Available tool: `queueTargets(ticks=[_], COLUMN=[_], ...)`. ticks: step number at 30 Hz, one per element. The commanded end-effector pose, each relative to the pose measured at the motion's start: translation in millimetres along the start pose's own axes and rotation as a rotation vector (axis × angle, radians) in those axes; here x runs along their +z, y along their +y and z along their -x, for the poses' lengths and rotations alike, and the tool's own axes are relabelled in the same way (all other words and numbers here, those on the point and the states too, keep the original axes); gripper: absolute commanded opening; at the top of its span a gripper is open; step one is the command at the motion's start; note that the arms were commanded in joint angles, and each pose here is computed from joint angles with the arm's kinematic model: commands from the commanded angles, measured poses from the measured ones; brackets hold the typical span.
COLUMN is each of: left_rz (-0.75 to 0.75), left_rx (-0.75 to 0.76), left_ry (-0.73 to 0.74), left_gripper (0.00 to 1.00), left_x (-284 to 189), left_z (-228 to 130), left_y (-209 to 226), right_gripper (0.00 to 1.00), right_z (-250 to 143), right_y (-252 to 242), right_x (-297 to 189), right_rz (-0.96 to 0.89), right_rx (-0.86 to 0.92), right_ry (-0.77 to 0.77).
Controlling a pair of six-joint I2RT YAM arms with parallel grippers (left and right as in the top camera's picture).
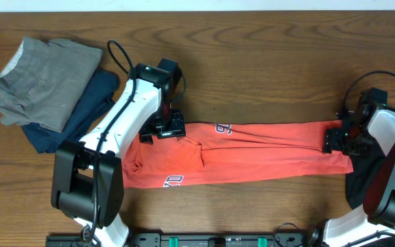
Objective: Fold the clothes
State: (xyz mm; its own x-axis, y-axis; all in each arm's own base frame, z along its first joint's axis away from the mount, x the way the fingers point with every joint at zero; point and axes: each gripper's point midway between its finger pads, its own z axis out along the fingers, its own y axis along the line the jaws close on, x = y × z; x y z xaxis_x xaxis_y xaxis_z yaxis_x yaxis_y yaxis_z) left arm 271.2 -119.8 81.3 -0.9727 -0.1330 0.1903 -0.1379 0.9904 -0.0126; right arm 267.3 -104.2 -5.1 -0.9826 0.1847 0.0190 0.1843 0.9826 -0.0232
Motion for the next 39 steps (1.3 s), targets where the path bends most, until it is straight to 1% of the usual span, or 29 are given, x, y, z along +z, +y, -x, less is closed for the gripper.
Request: queueTargets(ticks=[1,10,15,16,17,19,21,22,24,28,31,34,38,39], left_rz=[0.02,0.018,0.022,0.022,0.022,0.022,0.022,0.022,0.021,0.02,0.015,0.002,-0.022,-0.029], left_rx=[0.003,0.004,0.003,0.003,0.003,0.003,0.003,0.003,0.003,0.001,-0.013,-0.025,-0.082,-0.102], left_ry=[0.013,0.011,0.017,0.017,0.017,0.017,0.017,0.017,0.017,0.016,0.011,-0.002,-0.024,-0.029], left_gripper=[0.72,0.72,0.72,0.72,0.72,0.72,0.72,0.72,0.72,0.72,0.72,0.72,0.73,0.72], left_x=[4,4,4,4,4,4,4,4,4,3,-1,-8,-20,-23], left_z=[-2,-1,-3,-3,-3,-3,-3,-3,-3,-3,-2,0,6,7], left_y=[4,4,4,4,4,4,4,4,4,5,9,19,42,48], right_gripper=[0.75,0.76,0.74,0.72,0.68,0.47,0.22,0.12,0.01,0.01,0.01,0.01,0.01,0.01], right_z=[-3,-1,-6,-6,-5,-4,-4,-4,-2,6,10,22,45,50], right_y=[-14,-13,-6,-6,-6,-6,-7,-7,-7,-13,-30,-45,-47,-45], right_x=[16,19,29,29,29,29,29,29,28,22,10,-9,-48,-57], right_rz=[-0.067,-0.063,-0.032,-0.032,-0.033,-0.034,-0.034,-0.034,-0.036,-0.051,-0.13,-0.203,-0.199,-0.192], right_rx=[-0.017,-0.037,-0.059,-0.058,-0.058,-0.058,-0.057,-0.057,-0.047,0.036,0.067,0.118,0.199,0.204], right_ry=[0.048,0.036,0.028,0.024,0.019,0.016,0.016,0.015,0.01,-0.007,0.003,-0.005,-0.042,-0.049])
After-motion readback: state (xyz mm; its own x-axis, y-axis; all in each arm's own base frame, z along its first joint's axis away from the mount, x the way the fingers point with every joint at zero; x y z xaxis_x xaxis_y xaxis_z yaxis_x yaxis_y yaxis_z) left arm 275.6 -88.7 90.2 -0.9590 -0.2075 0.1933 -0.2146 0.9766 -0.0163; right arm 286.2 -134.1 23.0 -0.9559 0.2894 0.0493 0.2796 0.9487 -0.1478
